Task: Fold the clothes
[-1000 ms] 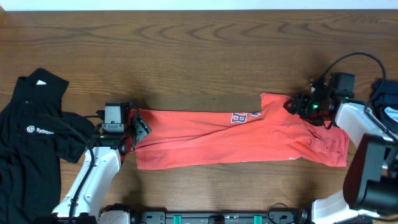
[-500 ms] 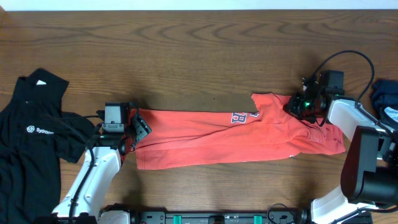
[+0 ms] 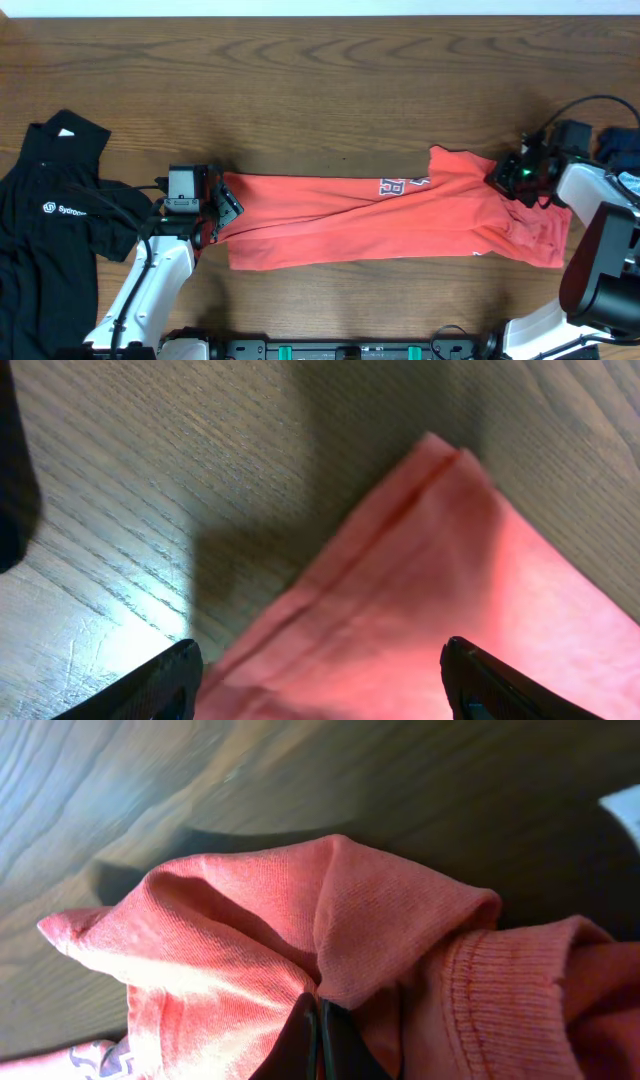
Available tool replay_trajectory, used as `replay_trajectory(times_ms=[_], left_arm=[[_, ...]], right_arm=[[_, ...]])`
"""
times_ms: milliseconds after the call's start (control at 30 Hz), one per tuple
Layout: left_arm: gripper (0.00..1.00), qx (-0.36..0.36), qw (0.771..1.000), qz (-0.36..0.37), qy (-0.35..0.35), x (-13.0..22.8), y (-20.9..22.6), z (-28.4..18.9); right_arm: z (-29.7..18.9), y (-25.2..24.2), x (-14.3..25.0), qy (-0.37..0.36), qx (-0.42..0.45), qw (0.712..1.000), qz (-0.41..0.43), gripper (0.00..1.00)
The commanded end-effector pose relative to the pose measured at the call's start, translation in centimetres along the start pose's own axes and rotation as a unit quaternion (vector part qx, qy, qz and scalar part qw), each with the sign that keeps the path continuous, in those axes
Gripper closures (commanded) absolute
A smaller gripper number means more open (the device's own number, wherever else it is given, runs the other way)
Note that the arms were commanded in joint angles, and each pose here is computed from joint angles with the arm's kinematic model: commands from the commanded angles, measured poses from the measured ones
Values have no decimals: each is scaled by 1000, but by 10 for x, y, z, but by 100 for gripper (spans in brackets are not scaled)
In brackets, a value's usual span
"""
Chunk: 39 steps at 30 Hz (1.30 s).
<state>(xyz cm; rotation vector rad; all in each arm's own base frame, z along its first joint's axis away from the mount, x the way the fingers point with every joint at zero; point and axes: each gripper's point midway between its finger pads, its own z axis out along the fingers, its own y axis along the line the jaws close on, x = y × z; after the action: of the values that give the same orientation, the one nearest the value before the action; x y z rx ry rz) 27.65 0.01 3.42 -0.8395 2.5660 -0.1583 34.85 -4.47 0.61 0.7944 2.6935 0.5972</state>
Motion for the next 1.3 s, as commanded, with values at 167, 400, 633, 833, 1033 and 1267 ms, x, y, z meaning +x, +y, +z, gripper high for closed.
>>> replay_trajectory(times_ms=[167, 400, 633, 833, 1033, 1267], left_arm=[[21, -2, 1000, -1, 2, 2, 3, -2], [21, -3, 1000, -1, 2, 2, 3, -2], [21, -3, 1000, -1, 1, 2, 3, -2], [21, -3, 1000, -1, 1, 2, 3, -2], [21, -3, 1000, -1, 2, 2, 3, -2], [21, -3, 1000, -1, 1, 2, 3, -2]], right_arm=[[-9, 5, -7, -6, -30, 999, -35, 99], [-16, 11, -20, -19, -38, 998, -42, 12], [-31, 41, -49, -51, -52, 992, -103, 8], [-16, 61, -50, -57, -61, 987, -138, 7], [26, 71, -33, -19, -65, 987, -143, 11], [51, 69, -21, 8, -62, 989, -131, 27]])
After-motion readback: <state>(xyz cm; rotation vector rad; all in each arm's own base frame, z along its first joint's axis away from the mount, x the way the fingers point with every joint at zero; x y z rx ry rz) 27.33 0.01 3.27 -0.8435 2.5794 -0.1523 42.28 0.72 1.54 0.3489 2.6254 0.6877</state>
